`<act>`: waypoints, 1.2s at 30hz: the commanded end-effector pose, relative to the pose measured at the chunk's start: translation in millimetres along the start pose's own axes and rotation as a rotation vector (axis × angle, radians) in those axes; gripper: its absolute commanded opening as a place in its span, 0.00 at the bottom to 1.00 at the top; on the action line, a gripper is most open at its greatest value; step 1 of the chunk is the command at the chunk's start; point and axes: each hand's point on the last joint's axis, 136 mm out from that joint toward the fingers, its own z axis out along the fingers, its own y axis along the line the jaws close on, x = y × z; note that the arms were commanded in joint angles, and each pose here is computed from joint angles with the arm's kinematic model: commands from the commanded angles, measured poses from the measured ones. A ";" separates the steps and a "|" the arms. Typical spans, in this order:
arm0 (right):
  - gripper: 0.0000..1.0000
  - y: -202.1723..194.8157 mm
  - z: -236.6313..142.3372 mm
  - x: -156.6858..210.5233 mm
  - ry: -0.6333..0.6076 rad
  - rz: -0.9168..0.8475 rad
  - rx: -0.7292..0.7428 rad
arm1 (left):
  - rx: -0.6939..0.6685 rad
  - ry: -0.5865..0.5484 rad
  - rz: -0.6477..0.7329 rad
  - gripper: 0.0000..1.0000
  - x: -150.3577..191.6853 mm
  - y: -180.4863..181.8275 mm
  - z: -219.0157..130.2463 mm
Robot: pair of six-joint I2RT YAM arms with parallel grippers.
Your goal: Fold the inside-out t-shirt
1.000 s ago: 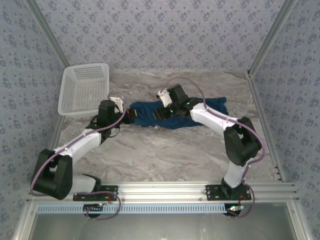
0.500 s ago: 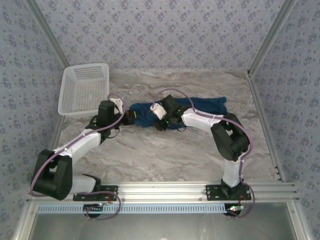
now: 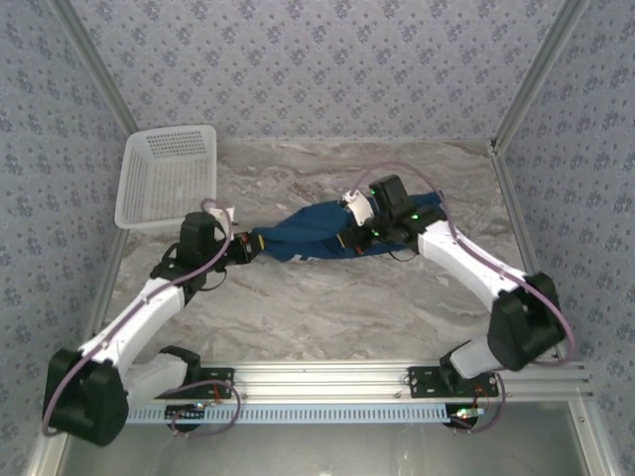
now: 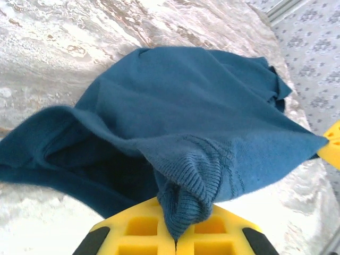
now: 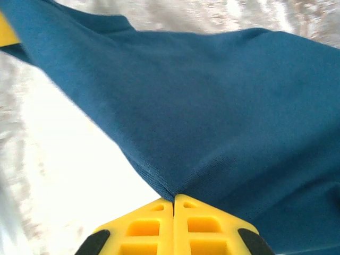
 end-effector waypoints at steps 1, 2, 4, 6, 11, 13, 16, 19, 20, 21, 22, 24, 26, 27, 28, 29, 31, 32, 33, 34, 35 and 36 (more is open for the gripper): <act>0.00 39.6 -24.2 17.0 0.046 0.135 -0.189 | 0.003 0.029 -0.057 0.00 15.0 -5.9 -25.0; 0.00 41.5 -28.5 12.0 0.028 0.149 -0.205 | -0.016 0.024 -0.059 0.00 16.6 -3.8 -30.0; 0.00 36.2 -32.8 -1.0 -0.010 0.168 -0.218 | -0.070 0.007 -0.058 0.00 16.8 5.3 -35.7; 0.00 13.6 -23.2 -8.1 -0.015 0.219 -0.165 | -0.128 0.022 -0.064 0.00 20.1 18.6 -30.8; 0.00 -43.5 24.8 -24.2 0.048 0.273 -0.009 | -0.292 0.152 -0.043 0.16 36.3 59.9 1.0; 0.00 -52.6 44.5 -31.8 0.060 0.277 -0.004 | -0.332 0.155 0.003 0.33 33.7 64.0 7.4; 0.00 -63.2 70.3 -35.4 0.094 0.303 -0.018 | -0.374 0.094 0.098 0.56 21.0 54.1 7.7; 0.00 -74.9 88.0 -29.1 0.142 0.311 0.005 | -0.355 0.023 0.203 0.69 14.6 26.0 13.6; 0.00 -75.4 90.2 -27.1 0.152 0.310 0.004 | -0.317 0.015 0.232 0.70 15.9 13.6 20.3; 0.00 -76.7 92.3 -23.8 0.162 0.314 0.005 | -0.270 0.023 0.255 0.71 19.8 0.8 30.1; 0.00 -76.1 92.6 -21.2 0.165 0.316 0.002 | -0.229 0.048 0.274 0.70 24.6 -11.0 41.8; 0.00 -75.1 90.9 -19.5 0.161 0.320 -0.001 | -0.227 0.107 0.305 0.70 31.3 -20.2 63.0; 0.00 -73.5 86.5 -17.2 0.157 0.323 -0.001 | -0.256 0.146 0.344 0.70 33.8 -20.0 83.3; 0.00 -73.5 83.8 -17.4 0.149 0.324 0.001 | -0.256 0.164 0.358 0.70 35.2 -20.2 94.4; 0.00 -72.7 81.2 -17.1 0.143 0.325 0.000 | -0.259 0.181 0.371 0.70 36.2 -19.9 104.7; 0.00 -73.1 79.1 -15.0 0.143 0.332 0.001 | -0.249 0.203 0.384 0.70 37.8 -21.6 114.4; 0.00 -73.6 75.2 -13.7 0.137 0.334 0.006 | -0.216 0.246 0.399 0.70 43.9 -27.5 129.5; 0.00 -73.7 73.4 -13.8 0.132 0.336 0.006 | -0.208 0.265 0.404 0.69 47.2 -28.4 136.4; 0.00 -74.1 72.9 -12.5 0.131 0.339 0.008 | -0.210 0.278 0.413 0.68 49.4 -29.2 140.9; 0.00 -74.1 71.6 -12.3 0.128 0.340 0.006 | -0.218 0.291 0.422 0.65 51.5 -28.5 145.2; 0.00 -74.7 70.5 -12.3 0.125 0.342 0.008 | -0.220 0.302 0.430 0.60 53.7 -27.5 148.5; 0.00 -74.7 69.4 -12.4 0.123 0.342 0.009 | -0.222 0.311 0.435 0.50 55.6 -26.1 151.7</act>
